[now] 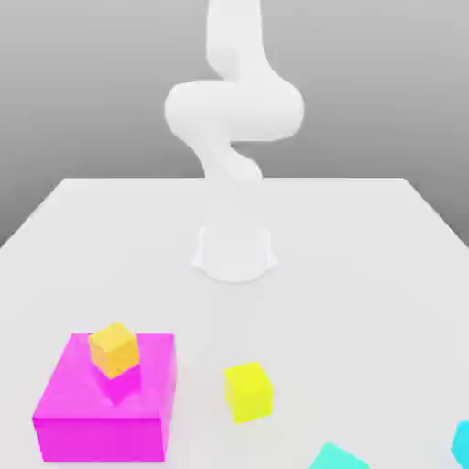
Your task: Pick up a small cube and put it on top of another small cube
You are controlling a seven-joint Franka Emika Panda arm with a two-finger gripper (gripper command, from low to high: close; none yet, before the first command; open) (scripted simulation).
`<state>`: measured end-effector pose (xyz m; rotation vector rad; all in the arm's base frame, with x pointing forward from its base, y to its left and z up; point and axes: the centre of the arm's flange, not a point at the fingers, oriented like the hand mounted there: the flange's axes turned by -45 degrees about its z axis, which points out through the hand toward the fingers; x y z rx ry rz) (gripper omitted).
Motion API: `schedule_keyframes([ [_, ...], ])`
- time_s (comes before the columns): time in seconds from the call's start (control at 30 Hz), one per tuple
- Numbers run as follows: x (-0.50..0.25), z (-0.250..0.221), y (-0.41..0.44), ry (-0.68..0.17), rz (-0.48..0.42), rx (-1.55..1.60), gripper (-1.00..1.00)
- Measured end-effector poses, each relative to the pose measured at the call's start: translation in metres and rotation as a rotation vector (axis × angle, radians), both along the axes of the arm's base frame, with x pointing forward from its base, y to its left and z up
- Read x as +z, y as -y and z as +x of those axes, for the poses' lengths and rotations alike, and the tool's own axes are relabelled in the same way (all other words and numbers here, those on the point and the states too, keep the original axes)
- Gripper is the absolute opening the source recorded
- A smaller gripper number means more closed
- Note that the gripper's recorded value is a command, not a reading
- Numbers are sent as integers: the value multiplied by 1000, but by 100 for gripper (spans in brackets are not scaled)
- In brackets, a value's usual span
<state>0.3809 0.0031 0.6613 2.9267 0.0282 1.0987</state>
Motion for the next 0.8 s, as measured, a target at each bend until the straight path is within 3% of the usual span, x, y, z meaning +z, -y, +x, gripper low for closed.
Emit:
schedule_keyframes([
  [0.17,-116,52,-5,-179,-56,57,0],
  [0.33,-232,71,-8,-349,-92,122,0],
  [0.67,-444,19,-15,-681,-107,284,0],
  [0.8,-491,12,-16,-711,-102,300,0],
])
